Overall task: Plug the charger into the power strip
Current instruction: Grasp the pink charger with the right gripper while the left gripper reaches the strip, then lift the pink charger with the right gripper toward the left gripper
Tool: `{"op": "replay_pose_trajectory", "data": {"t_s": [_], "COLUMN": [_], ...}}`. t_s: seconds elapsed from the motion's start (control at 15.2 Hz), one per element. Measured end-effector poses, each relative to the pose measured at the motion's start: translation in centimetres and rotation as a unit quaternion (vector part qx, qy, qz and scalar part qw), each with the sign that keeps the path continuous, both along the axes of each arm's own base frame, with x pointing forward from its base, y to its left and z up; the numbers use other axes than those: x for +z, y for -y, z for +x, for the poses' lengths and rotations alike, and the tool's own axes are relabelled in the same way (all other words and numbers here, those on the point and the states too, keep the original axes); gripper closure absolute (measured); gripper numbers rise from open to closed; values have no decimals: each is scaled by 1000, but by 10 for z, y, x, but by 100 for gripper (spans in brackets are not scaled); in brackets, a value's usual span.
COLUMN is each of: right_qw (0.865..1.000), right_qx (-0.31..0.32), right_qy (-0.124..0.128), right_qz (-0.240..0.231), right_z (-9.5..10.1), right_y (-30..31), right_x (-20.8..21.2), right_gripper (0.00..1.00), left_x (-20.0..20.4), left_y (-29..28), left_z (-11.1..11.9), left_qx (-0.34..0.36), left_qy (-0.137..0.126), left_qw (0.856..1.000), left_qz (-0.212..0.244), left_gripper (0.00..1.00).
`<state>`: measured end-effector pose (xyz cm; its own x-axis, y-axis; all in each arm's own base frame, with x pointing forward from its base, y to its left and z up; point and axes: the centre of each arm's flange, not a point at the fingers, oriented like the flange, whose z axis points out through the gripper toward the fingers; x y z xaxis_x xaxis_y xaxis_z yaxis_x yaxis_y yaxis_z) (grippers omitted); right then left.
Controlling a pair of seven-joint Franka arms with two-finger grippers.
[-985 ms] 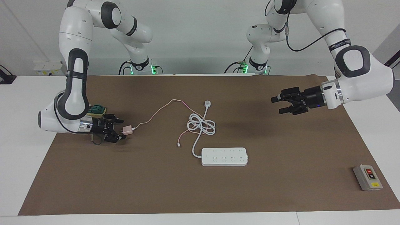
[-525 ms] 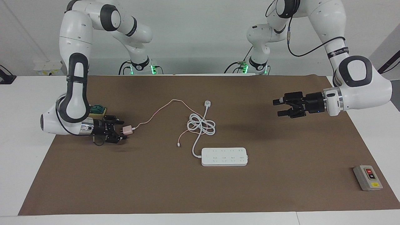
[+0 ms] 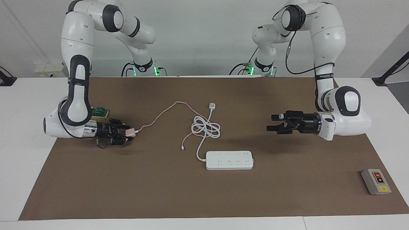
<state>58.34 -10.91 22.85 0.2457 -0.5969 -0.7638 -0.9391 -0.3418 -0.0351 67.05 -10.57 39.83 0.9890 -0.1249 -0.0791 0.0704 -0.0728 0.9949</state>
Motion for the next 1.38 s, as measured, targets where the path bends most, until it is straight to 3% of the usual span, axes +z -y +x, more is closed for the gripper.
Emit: {"op": "replay_pose_trajectory", "data": {"t_s": [0.07, 0.33, 0.53, 0.72, 0.99, 1.38], "right_qw": [1000, 1000, 1000, 999, 996, 991], "right_qx": [2, 0, -12, -35, -75, -110], "right_qy": [4, 5, -5, -20, -38, -69], "right_qz": [2, -1, -16, -30, -12, 19], "right_z": [1, 2, 16, 44, 74, 87], "right_y": [0, -1, -18, -64, -141, -255], "right_x": [2, 3, 14, 50, 108, 153], "right_gripper": [51, 51, 51, 51, 51, 51], "left_x": [-1, -3, -16, -36, -57, -43], "left_y": [14, 43, 37, 30, 11, 14], "left_z": [2, 2, -18, -54, -93, -95], "left_qx": [6, 19, 34, 33, 47, 63], "left_qy": [2, 4, 3, 16, 17, 21], "left_qw": [1000, 1000, 999, 999, 998, 997], "left_qz": [-2, 1, -11, -21, -27, -37], "left_gripper": [1, 1, 3, 3, 5, 7]}}
